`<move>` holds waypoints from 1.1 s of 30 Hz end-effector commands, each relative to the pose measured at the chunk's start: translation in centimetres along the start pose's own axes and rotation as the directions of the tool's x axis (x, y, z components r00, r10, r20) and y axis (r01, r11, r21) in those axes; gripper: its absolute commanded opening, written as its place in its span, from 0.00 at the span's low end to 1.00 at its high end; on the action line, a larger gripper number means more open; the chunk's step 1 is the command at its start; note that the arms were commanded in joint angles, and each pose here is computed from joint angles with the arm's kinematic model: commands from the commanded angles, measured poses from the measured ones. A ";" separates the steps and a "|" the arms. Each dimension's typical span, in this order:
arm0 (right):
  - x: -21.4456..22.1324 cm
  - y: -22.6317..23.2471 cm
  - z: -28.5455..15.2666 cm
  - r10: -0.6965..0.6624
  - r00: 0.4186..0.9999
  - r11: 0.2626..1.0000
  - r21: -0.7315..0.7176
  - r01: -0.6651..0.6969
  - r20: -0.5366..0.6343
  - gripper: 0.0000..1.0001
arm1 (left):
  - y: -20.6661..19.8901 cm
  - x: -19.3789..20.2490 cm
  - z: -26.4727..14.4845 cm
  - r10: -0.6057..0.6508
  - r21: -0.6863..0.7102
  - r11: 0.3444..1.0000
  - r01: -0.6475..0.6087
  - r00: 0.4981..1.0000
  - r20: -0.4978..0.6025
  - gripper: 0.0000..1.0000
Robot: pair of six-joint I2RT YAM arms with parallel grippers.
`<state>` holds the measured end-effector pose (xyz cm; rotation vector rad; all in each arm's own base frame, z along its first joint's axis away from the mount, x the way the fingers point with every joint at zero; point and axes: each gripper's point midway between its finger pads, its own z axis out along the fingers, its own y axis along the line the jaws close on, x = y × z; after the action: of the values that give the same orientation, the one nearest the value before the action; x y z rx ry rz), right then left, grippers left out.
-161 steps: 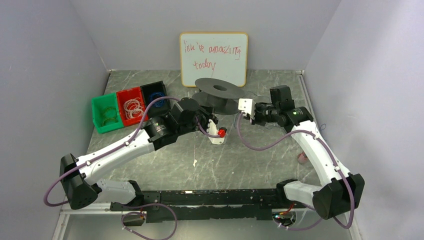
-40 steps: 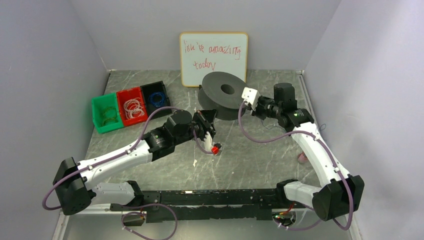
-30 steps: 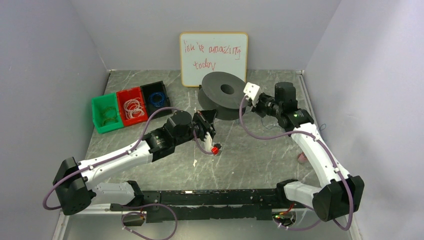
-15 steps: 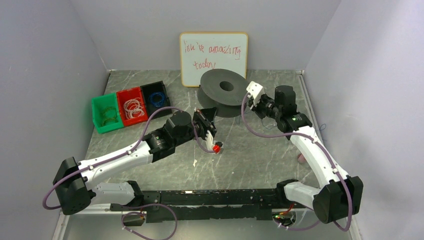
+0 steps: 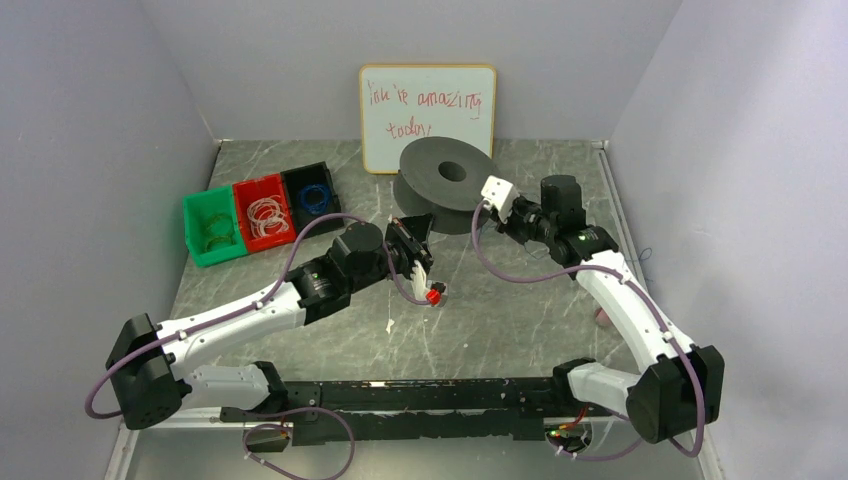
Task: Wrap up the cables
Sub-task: Place the cable on the cable reel.
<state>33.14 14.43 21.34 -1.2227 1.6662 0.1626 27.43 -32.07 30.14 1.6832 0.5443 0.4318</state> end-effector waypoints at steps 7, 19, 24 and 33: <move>0.1 -0.1 -0.7 -0.147 0.988 0.988 -0.056 0.144 -0.045 0.00 | 6.1 -0.8 -1.4 0.005 -0.164 0.986 0.000 1.000 0.030 0.02; -0.5 3.1 -1.1 -0.210 0.978 0.948 -0.242 0.206 0.012 0.00 | 3.4 -0.7 -1.0 -0.210 0.063 0.976 0.210 0.978 0.001 0.02; -0.3 4.1 -1.3 -0.223 0.975 0.932 -0.291 0.218 0.015 0.00 | 3.6 -0.6 -0.7 -0.219 0.058 0.974 0.219 0.976 -0.002 0.02; 0.3 5.7 -1.9 -0.271 0.962 0.887 -0.383 0.256 0.014 0.00 | 3.4 -0.7 -0.7 -0.233 0.076 0.970 0.233 0.972 -0.002 0.02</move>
<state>28.06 14.89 18.13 -1.6833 1.6116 0.2767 26.60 -31.52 28.05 1.8150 0.8243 0.2256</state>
